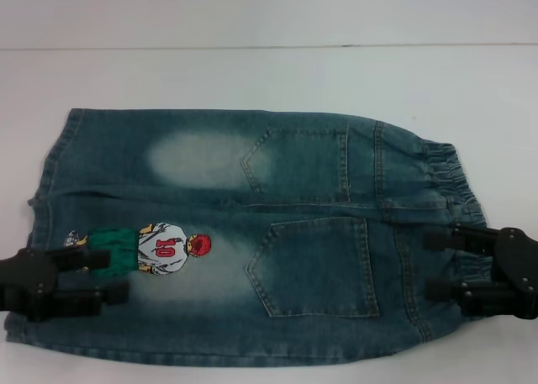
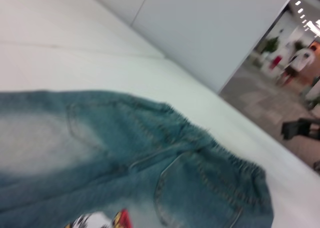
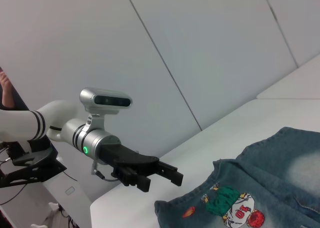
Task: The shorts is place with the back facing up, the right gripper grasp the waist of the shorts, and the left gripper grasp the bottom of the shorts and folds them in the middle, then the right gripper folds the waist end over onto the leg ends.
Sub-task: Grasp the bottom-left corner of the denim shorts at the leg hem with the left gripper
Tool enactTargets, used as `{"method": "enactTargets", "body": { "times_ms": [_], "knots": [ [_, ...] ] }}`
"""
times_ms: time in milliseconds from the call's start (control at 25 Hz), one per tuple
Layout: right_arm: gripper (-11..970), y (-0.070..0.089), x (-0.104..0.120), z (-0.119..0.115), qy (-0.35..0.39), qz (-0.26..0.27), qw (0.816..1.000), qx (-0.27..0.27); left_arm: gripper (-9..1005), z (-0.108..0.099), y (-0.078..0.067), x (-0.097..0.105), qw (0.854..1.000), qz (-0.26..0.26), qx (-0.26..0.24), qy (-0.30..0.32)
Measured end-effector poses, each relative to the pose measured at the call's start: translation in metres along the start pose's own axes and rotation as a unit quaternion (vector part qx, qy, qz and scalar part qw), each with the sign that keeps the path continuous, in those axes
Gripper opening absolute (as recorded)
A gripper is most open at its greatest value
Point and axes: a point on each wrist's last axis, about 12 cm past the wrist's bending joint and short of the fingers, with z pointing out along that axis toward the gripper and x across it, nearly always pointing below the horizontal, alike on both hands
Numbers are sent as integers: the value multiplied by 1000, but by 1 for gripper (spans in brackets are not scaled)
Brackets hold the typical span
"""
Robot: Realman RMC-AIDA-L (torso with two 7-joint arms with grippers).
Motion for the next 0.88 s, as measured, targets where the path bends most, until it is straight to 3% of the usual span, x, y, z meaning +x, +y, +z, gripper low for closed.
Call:
{"method": "enactTargets", "body": {
  "times_ms": [480, 880],
  "knots": [
    [921, 1, 2, 2, -4, 4, 1000, -2, 875, -35, 11, 4, 993, -35, -90, 64],
    [921, 1, 2, 5, -9, 3, 1000, -1, 876, -42, 14, 3, 987, -48, -114, 102]
  ]
}}
